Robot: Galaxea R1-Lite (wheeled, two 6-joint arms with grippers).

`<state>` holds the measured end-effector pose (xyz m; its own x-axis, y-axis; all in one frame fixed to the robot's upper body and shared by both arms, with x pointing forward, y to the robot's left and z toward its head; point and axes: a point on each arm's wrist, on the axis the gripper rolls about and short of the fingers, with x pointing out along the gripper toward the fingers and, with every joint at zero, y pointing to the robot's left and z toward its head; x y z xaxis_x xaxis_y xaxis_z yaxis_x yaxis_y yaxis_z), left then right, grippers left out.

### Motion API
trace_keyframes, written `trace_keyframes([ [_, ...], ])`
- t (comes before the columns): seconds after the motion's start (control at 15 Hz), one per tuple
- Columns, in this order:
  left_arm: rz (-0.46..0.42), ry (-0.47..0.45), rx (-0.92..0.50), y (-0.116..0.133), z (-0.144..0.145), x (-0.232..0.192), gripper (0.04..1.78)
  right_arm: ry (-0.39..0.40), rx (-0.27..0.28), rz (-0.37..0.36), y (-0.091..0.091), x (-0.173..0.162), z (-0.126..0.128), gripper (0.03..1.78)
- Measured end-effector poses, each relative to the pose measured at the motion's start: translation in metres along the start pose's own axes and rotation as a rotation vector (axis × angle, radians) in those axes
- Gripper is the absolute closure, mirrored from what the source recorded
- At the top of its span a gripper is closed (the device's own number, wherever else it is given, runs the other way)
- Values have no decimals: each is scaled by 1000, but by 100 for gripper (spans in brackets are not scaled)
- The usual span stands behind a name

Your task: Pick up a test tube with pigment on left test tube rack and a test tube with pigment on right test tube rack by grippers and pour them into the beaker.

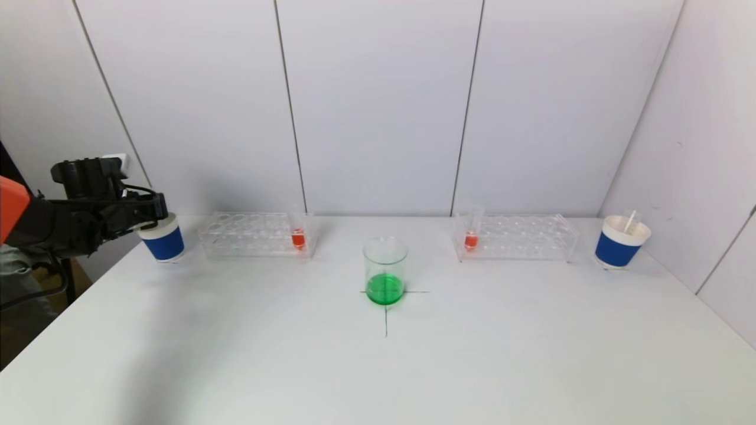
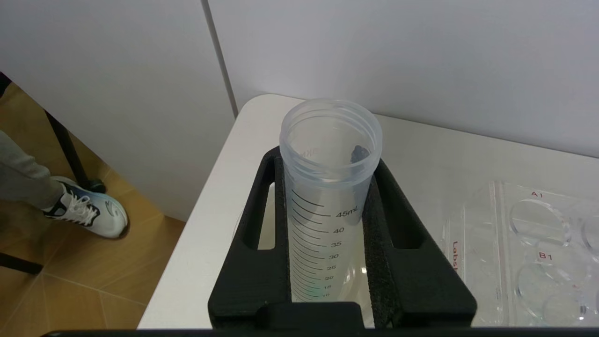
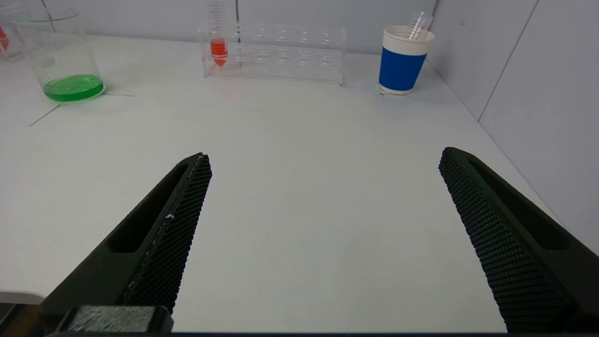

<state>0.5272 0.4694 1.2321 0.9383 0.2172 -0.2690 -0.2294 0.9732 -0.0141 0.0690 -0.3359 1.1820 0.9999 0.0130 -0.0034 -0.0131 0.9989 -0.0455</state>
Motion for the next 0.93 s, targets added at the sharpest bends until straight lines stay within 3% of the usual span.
trace_keyframes([
  [0.27,0,-1,0,0,0,0,109,0,0,-1,0,0,0,4],
  [0.53,0,-3,-1,0,1,-1,45,0,0,0,0,0,0,4],
  [0.67,0,-4,0,0,1,-1,23,0,0,0,0,0,0,4],
  [0.8,0,-4,-1,0,1,-1,8,0,0,0,0,0,0,4],
  [0.93,0,-5,0,0,2,-1,5,0,0,0,0,0,0,4],
])
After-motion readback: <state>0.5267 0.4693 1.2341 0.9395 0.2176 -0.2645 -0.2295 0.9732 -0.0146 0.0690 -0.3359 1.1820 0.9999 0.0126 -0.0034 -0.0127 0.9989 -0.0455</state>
